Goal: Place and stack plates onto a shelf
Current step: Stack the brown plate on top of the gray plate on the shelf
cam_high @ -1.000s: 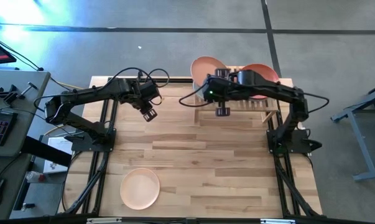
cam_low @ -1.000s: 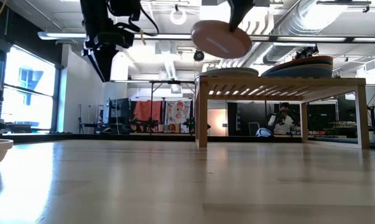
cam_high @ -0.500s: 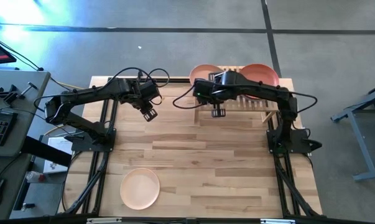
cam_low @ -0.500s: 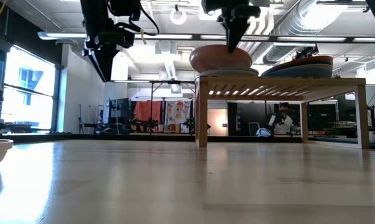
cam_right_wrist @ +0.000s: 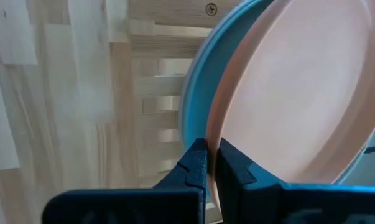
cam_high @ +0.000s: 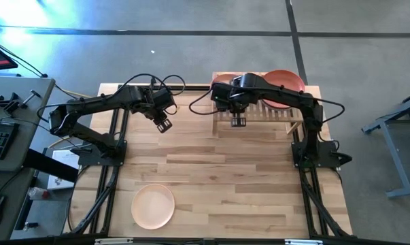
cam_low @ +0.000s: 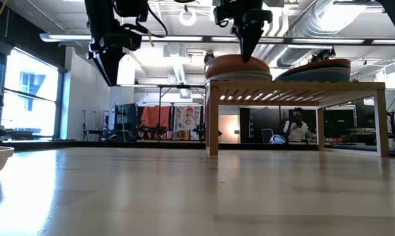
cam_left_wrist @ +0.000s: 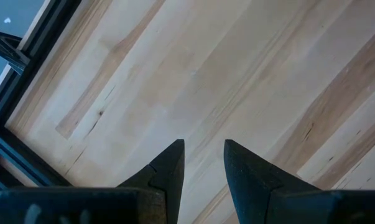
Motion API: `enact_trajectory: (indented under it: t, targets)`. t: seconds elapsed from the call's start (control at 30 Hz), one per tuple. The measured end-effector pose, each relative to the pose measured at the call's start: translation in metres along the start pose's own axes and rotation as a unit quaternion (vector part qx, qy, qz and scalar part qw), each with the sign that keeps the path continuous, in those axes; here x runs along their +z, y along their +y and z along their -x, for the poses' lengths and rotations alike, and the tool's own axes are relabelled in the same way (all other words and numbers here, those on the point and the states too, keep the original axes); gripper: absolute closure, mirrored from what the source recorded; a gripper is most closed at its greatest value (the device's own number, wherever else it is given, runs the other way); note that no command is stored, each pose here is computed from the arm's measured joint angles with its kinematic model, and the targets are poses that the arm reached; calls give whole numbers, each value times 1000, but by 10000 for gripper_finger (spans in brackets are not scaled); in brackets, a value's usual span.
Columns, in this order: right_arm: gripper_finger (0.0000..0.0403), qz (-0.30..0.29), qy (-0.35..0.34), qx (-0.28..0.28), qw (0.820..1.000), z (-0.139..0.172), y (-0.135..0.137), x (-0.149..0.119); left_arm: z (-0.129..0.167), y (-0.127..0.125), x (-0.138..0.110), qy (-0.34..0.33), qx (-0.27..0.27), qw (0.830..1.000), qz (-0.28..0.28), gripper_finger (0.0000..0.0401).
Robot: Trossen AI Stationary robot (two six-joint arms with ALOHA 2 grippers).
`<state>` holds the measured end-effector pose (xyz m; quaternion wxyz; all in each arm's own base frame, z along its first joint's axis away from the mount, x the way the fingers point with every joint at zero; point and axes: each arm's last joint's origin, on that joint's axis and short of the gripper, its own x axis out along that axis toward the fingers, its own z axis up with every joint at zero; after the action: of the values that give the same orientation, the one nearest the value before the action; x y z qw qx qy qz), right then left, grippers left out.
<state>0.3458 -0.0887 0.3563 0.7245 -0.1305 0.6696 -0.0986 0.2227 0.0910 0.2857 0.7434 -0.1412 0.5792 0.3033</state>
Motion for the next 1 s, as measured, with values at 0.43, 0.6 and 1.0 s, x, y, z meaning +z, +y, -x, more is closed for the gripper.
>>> enact_trajectory:
  t: [0.43,0.6,1.0]
  targets:
    - [403,-16,4,6,1000,-4,-10,-3,0,0,0,0,0,1000,0,300]
    - [389,-26,6,8,1000,-6,-16,-5,0,0,0,0,0,1000,0,300]
    - [310,-42,8,3,999,-6,-18,-6,0,0,0,1,0,1000,0,300]
